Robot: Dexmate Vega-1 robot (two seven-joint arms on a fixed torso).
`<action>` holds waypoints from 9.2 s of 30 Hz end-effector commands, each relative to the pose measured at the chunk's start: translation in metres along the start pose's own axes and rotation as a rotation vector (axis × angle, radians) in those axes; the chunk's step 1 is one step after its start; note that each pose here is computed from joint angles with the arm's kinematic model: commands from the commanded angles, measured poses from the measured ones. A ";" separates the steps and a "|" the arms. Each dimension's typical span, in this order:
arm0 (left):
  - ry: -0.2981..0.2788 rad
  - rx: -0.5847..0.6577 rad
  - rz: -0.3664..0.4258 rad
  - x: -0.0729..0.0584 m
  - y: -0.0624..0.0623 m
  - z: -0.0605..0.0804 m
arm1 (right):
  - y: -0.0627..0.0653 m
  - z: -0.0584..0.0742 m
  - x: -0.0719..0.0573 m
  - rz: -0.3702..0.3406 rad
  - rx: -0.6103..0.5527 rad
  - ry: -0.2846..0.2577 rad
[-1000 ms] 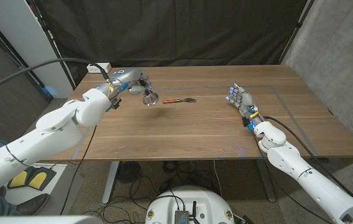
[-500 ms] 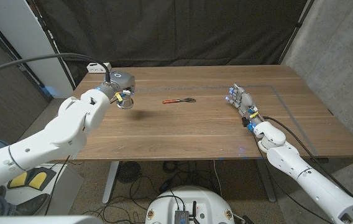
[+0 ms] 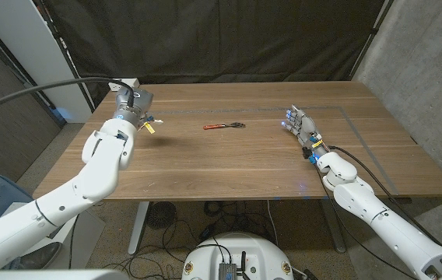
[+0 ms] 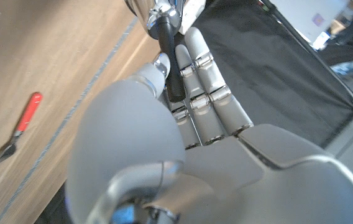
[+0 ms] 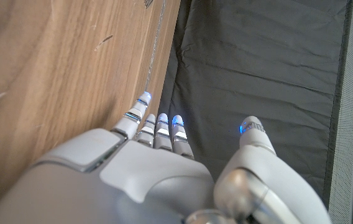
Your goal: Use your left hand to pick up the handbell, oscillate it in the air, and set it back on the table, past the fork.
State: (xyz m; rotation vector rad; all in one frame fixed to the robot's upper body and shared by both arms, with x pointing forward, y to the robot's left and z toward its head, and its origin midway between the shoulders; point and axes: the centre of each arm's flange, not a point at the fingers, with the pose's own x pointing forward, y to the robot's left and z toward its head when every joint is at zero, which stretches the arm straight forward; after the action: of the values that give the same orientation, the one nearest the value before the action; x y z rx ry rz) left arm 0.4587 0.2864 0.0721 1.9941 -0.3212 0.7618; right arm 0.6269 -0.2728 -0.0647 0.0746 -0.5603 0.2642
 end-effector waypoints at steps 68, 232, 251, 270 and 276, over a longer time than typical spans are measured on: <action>-0.673 -2.072 0.448 0.043 -0.003 0.022 | 0.007 0.000 0.003 -0.023 -0.015 0.014; -0.519 -0.715 -0.202 0.035 0.002 0.081 | 0.003 0.008 -0.011 -0.072 -0.007 -0.114; -0.522 -0.693 -0.187 0.035 -0.004 0.101 | 0.002 0.005 -0.014 -0.082 0.004 -0.126; -0.565 -0.766 -0.210 0.034 -0.016 0.116 | -0.001 0.004 -0.016 -0.083 0.008 -0.118; -0.564 -0.768 -0.218 0.032 -0.019 0.119 | -0.001 0.002 -0.016 -0.080 0.014 -0.114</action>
State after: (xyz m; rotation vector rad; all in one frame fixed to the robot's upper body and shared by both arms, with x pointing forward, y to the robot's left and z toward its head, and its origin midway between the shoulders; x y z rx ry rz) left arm 0.5346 0.2002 0.0438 1.4489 -0.6106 -0.0711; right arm 0.6120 -0.2773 -0.0689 0.1222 -0.6768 0.1816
